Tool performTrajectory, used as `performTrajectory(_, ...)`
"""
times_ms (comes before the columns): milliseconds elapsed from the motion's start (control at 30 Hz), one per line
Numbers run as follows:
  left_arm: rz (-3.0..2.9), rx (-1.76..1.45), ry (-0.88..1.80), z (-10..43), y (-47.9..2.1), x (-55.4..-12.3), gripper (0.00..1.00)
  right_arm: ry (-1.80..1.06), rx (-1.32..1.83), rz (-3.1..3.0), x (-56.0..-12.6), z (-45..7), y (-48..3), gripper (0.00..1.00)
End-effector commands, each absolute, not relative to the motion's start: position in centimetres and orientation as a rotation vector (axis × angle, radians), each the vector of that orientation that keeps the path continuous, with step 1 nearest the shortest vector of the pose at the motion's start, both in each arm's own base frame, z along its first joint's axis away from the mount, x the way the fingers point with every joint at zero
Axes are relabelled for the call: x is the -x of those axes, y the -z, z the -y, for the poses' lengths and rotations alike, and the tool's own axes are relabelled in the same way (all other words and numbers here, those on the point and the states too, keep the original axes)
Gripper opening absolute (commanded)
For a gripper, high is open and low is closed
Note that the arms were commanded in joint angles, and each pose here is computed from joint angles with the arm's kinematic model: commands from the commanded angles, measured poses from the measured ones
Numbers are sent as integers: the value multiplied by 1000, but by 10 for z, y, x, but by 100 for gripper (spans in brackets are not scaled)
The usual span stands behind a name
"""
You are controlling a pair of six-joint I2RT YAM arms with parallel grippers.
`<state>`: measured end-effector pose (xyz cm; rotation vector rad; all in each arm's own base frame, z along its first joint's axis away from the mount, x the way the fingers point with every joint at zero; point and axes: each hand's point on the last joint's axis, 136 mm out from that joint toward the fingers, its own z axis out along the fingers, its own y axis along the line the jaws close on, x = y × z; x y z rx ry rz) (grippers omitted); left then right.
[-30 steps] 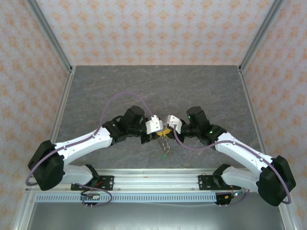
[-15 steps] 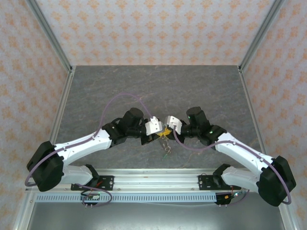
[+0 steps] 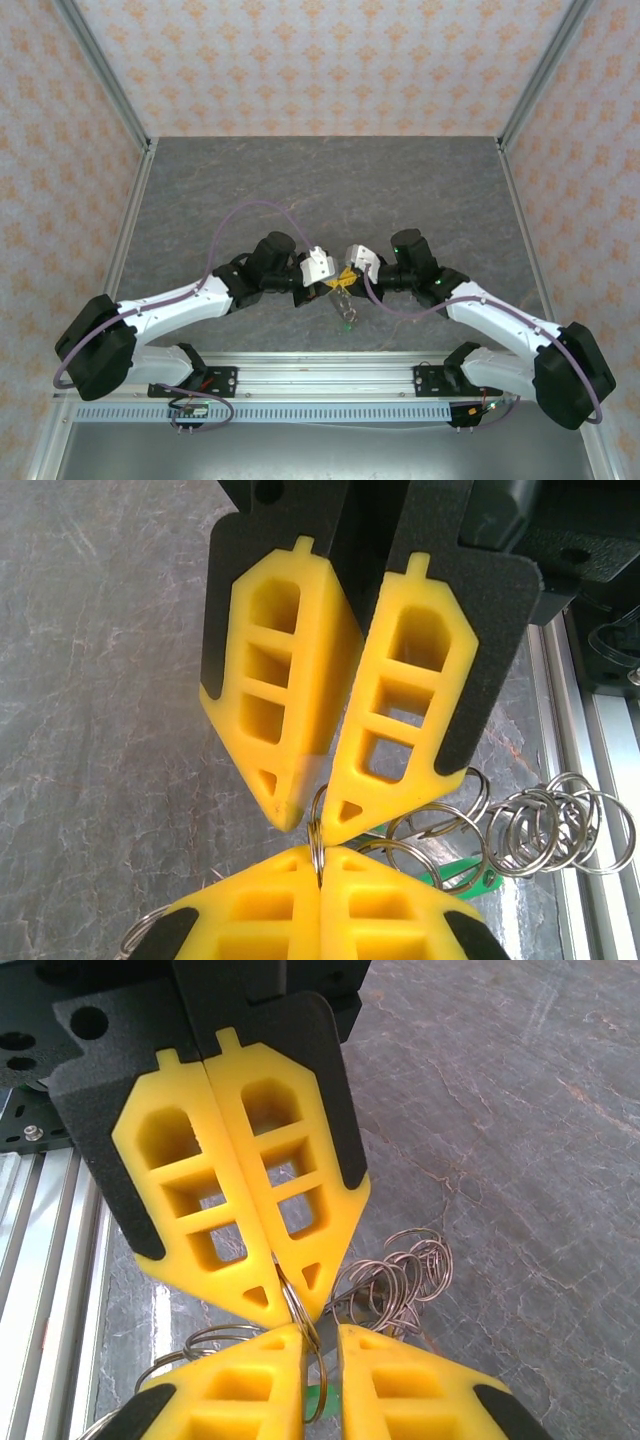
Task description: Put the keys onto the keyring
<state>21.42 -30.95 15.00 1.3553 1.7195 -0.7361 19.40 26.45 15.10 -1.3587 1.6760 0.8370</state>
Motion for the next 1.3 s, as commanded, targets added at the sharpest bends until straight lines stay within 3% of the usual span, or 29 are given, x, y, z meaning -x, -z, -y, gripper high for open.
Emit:
performTrajectory(0,-1612,-1304,791,318,-175,-215,0,-890,1329,-1659,-195,-267,-151,15)
performTrajectory(367,-1602,-1278,806,316,-177,-213,0,-918,1323,-1689,-199,-265,-139,16)
performTrajectory(567,-1621,-1263,778,309,-174,-214,0,-902,1340,-1692,-201,-265,-139,1)
performTrajectory(767,-1715,-1322,659,296,-150,-218,19,-900,1372,-1662,-200,-269,-154,0)
performTrajectory(967,-1759,-1405,631,298,-143,-219,21,-895,1411,-1626,-194,-279,-161,0)
performTrajectory(1133,-1756,-1413,622,300,-149,-221,21,-873,1425,-1612,-193,-279,-164,0)
performTrajectory(1267,-1781,-1441,587,297,-145,-222,13,-867,1427,-1587,-191,-278,-168,0)
